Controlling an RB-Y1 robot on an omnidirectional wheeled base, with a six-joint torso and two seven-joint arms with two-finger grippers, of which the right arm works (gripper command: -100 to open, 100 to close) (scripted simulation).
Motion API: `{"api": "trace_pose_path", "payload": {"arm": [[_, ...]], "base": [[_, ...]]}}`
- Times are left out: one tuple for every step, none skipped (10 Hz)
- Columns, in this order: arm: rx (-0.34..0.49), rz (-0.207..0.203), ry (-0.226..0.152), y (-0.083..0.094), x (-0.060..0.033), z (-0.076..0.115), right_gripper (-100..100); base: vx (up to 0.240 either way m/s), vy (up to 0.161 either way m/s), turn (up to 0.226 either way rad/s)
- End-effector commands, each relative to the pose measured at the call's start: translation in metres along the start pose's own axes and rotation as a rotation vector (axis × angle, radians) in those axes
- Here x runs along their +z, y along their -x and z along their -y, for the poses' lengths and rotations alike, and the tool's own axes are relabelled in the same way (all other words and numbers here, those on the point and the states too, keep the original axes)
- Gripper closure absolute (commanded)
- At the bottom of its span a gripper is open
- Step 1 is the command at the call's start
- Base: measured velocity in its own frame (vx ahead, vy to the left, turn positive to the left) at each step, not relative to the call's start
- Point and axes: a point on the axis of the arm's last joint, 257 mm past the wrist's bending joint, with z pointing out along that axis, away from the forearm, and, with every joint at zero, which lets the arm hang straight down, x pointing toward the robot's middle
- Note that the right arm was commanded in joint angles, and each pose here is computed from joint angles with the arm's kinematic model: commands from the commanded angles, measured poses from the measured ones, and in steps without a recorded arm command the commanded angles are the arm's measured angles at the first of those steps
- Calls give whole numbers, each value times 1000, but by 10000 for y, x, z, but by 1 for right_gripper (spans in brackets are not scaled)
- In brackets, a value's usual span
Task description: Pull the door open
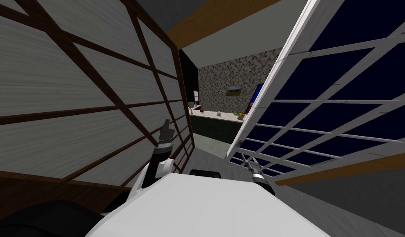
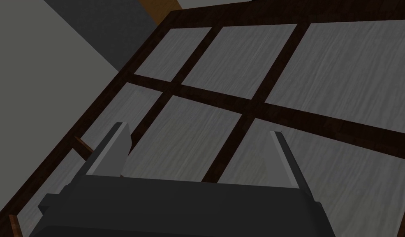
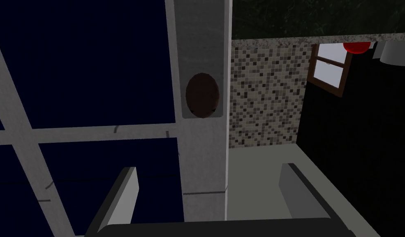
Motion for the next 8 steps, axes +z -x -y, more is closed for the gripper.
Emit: {"api": "trace_pose_path", "payload": {"arm": [[0, 0, 0, 0, 0, 0, -100], [-5, 0, -1, -4, 35, -31, -100], [-5, 0, -2, -6, 63, -57, -100], [-5, 0, -3, -8, 94, -85, -100], [-5, 0, -4, -10, 127, -115, -100], [-5, 1, -5, -11, 158, -144, -100], [-5, 1, -5, -12, 185, -170, -100], [-5, 1, -6, -13, 212, -196, -100]], "base": [[-7, 6, -2], [98, -44, -8], [179, -84, 5], [202, -88, 14], [216, -89, 10], [209, -74, 11], [197, -69, 11], [181, -82, 10]]}}
